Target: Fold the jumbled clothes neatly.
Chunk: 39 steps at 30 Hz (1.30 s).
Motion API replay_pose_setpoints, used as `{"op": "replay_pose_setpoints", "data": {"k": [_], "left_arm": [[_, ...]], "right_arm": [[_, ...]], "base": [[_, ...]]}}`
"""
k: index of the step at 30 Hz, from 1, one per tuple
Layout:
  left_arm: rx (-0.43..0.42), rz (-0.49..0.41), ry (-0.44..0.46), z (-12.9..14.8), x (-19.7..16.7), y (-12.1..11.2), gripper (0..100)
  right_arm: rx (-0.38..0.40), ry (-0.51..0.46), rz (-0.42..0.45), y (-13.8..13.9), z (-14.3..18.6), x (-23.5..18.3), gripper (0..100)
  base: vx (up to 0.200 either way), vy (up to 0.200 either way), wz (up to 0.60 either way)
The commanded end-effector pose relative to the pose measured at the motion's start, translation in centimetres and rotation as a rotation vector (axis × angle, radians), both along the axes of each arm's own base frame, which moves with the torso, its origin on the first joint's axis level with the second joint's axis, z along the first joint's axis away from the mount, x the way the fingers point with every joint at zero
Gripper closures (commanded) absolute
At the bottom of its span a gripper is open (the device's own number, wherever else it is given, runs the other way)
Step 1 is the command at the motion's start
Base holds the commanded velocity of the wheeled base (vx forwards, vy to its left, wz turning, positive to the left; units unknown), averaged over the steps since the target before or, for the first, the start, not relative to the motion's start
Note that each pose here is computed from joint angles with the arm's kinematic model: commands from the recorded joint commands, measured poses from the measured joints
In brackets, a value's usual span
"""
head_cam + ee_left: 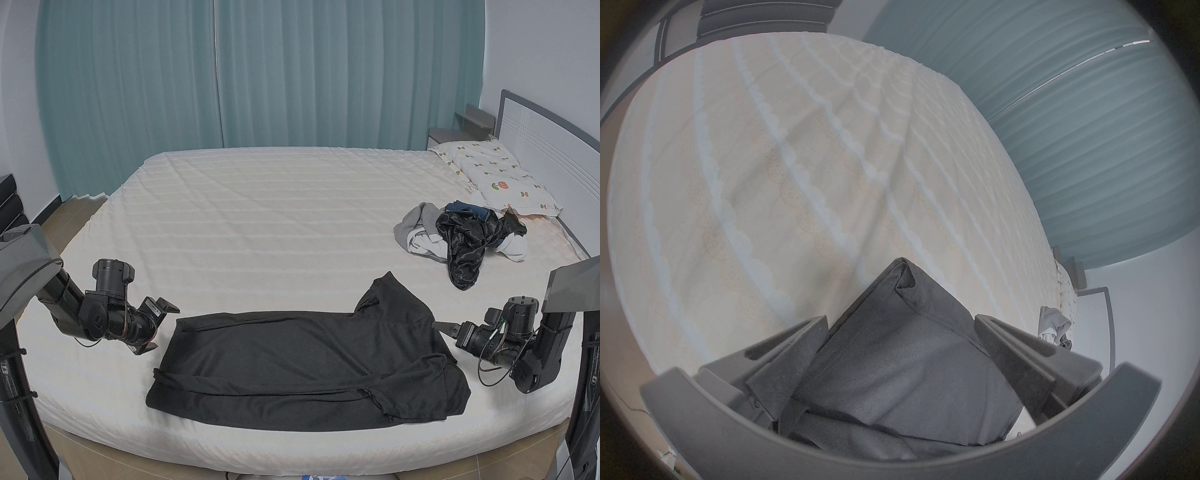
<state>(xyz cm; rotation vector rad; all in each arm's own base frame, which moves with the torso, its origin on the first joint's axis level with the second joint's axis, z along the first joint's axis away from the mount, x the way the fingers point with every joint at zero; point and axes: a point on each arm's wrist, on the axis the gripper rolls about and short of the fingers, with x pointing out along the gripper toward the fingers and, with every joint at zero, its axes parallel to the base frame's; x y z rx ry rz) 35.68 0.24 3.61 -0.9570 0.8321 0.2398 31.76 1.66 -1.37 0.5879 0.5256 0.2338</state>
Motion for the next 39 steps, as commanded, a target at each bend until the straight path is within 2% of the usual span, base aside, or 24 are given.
{"op": "replay_pose_setpoints", "data": {"k": [1,4,10,20,32,33,39], "left_arm": [[-0.001,-0.003,-0.003,0.1,0.0,0.0,0],[0.001,-0.007,-0.011,0.3,0.0,-0.1,0],[0.003,-0.014,-0.013,0.1,0.4,-0.3,0],[0.008,-0.062,0.017,-2.3,2.1,-2.0,0],[0.013,-0.068,-0.018,-2.8,4.6,-2.7,0],[0.013,-0.068,-0.016,-2.9,4.6,-2.7,100],[0.071,-0.016,-0.041,-2.5,5.1,-2.5,100]], "right_arm": [[-0.004,0.002,0.001,0.4,-0.1,-0.4,0],[-0.004,0.012,0.002,0.4,-0.2,-0.8,0],[-0.003,0.018,0.001,0.4,-0.4,-0.8,0],[-0.004,0.024,0.003,0.5,-0.5,-0.8,0],[-0.004,0.021,0.001,0.4,-1.1,-0.7,0],[-0.004,0.023,0.003,0.5,-1.1,-0.7,0],[-0.003,0.015,0.001,0.4,-1.1,-0.6,0]], "base": [[0.2,0.0,0.0],[0.2,0.0,0.0],[0.0,0.0,0.0],[0.0,0.0,0.0],[0.0,0.0,0.0],[0.0,0.0,0.0],[0.0,0.0,0.0]]}}
